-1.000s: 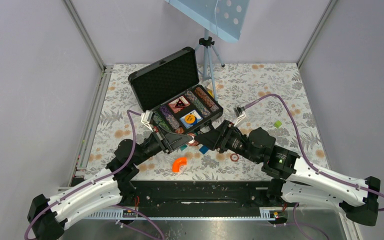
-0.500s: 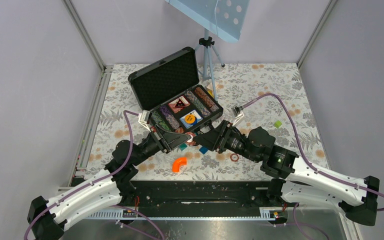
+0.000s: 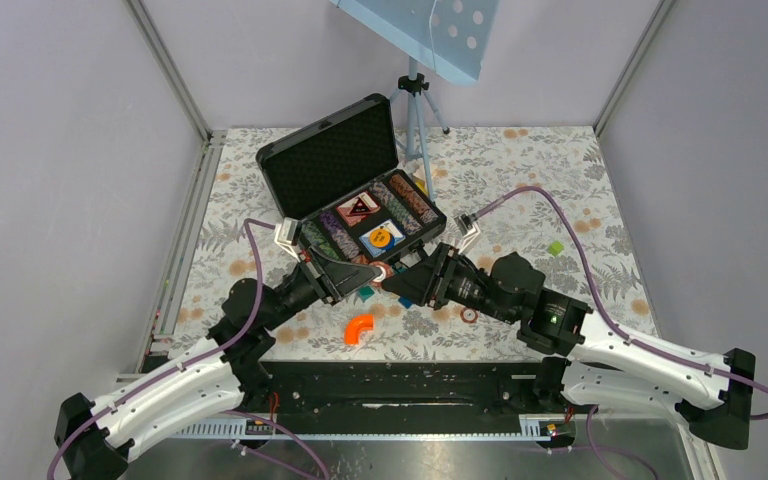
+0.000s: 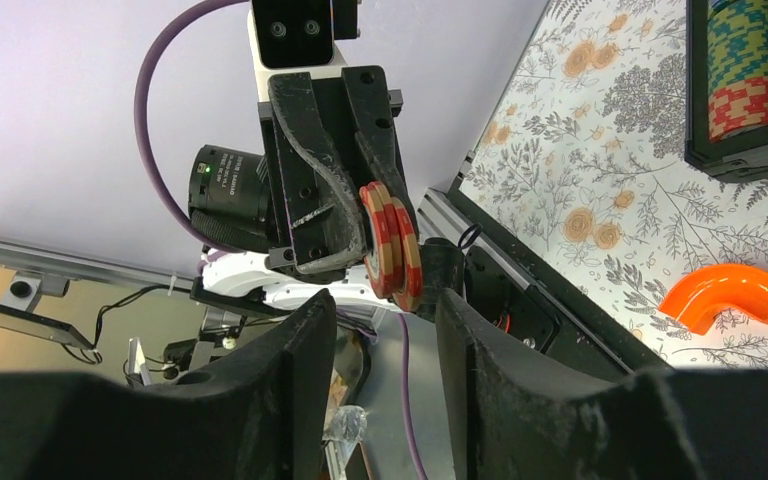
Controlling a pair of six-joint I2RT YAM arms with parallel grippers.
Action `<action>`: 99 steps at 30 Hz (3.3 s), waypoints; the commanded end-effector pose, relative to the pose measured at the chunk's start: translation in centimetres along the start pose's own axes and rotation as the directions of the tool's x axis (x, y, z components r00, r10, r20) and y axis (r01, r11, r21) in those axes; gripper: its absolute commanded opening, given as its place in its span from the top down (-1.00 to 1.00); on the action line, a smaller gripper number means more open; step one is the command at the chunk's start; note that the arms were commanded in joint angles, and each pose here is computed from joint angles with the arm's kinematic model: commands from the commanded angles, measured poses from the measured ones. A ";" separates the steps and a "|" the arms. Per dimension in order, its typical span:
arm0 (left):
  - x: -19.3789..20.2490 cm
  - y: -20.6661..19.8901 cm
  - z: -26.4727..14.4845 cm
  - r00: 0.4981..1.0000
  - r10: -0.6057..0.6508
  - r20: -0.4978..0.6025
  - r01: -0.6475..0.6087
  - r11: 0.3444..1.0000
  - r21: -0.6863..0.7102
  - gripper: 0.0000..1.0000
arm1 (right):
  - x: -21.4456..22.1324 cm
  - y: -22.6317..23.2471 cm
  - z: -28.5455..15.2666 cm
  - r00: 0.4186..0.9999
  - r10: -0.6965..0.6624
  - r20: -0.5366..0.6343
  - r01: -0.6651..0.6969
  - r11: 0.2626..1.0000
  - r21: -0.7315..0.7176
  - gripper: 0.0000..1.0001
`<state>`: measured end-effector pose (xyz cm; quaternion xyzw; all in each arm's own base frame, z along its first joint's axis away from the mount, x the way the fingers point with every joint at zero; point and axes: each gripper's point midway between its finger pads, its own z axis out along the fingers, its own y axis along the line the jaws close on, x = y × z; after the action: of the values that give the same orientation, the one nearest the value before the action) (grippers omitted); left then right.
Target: Pack up texas hold em set
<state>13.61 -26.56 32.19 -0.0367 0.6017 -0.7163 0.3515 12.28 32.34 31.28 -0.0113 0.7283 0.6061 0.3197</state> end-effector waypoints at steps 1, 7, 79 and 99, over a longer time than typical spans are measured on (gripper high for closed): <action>-1.3 -3.3 0.2 0.999 0.003 0.039 -0.006 0.996 0.090 1.00 | -1.3 3.0 0.0 1.000 -0.014 0.027 0.017 0.996 -0.090 0.06; -1.1 -3.4 0.1 0.999 -0.006 0.033 0.003 0.995 0.100 1.00 | -1.5 3.0 0.1 0.999 -0.017 0.038 0.020 0.995 -0.093 0.10; -0.4 -2.7 -0.2 0.997 -0.073 0.012 0.072 0.991 0.114 -0.47 | -3.1 2.8 1.0 0.993 -0.017 0.113 0.028 0.995 -0.099 1.00; -6.9 5.2 -9.7 0.919 0.385 0.084 -0.243 0.721 -0.649 -0.82 | -5.7 -3.2 -0.1 0.636 -0.760 -0.134 0.771 0.628 0.104 1.00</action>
<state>15.52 -19.67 30.93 -0.1114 0.7028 -0.5412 0.4480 17.25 29.83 32.19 -0.1669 0.7526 0.4418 0.4589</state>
